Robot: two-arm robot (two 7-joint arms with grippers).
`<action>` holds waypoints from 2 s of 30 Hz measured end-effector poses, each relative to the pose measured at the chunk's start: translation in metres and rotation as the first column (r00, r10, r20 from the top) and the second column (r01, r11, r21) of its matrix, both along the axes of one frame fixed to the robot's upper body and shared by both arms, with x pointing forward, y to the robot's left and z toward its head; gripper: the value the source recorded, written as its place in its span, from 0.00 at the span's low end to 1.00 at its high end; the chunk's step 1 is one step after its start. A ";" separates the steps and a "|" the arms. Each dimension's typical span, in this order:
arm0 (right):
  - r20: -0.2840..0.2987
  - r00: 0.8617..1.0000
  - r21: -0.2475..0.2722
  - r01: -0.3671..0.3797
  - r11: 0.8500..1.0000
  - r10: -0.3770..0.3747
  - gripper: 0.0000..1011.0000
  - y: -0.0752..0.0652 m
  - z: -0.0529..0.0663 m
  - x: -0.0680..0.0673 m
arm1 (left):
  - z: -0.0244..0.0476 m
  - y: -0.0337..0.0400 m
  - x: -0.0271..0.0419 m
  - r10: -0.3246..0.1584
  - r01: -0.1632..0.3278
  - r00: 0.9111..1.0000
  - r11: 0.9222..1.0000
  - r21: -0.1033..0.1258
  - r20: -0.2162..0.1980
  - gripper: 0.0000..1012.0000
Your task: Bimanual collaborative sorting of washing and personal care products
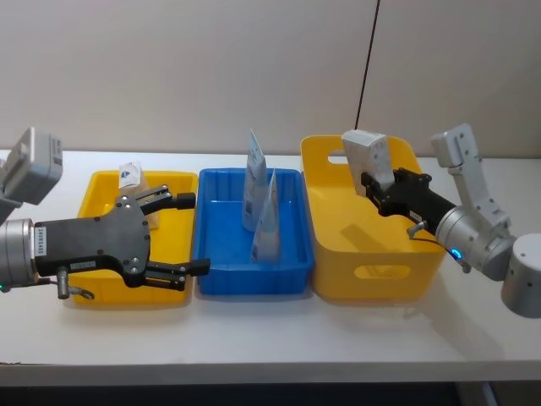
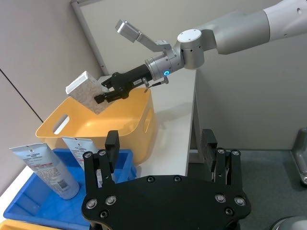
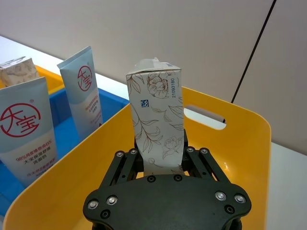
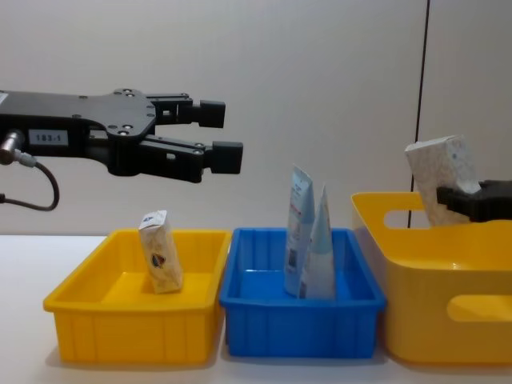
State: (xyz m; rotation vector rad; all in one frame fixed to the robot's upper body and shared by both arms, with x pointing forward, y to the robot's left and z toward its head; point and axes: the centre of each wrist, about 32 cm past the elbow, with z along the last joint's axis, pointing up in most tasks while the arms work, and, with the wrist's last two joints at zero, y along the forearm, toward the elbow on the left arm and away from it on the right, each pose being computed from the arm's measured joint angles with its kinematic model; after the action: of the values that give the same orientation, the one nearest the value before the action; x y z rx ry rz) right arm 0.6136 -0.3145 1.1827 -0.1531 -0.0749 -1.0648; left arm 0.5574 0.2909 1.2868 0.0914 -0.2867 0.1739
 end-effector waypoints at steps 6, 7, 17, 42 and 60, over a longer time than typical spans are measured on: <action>0.004 1.000 0.003 0.007 1.000 -0.007 0.43 0.004 0.000 0.002 | 0.0000 0.0000 0.0000 0.000 0.000 1.000 1.000 0.000 0.000 0.99; 0.005 1.000 0.004 0.009 1.000 -0.009 0.45 0.005 0.000 0.002 | 0.0000 0.0000 0.0000 0.000 0.000 1.000 1.000 0.000 0.000 0.99; 0.013 1.000 0.011 0.018 1.000 -0.018 0.75 0.007 0.003 0.001 | 0.0000 0.0000 0.0000 0.000 0.000 1.000 1.000 0.000 0.000 0.99; 0.015 0.999 0.067 -0.039 0.997 0.038 0.99 0.019 0.017 -0.032 | 0.0000 0.0000 0.0000 0.000 0.000 1.000 1.000 0.000 0.000 0.99; -0.012 0.992 0.115 -0.124 0.986 0.126 0.99 0.048 0.022 -0.078 | 0.0000 0.0000 0.0000 0.000 0.000 1.000 1.000 0.000 0.000 0.99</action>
State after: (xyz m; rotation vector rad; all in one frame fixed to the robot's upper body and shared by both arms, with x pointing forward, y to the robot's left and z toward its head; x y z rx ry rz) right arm 0.5351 -0.2663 1.2047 -0.0542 -0.0064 -0.9395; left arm 0.5574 0.2909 1.2868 0.0913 -0.2867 0.1739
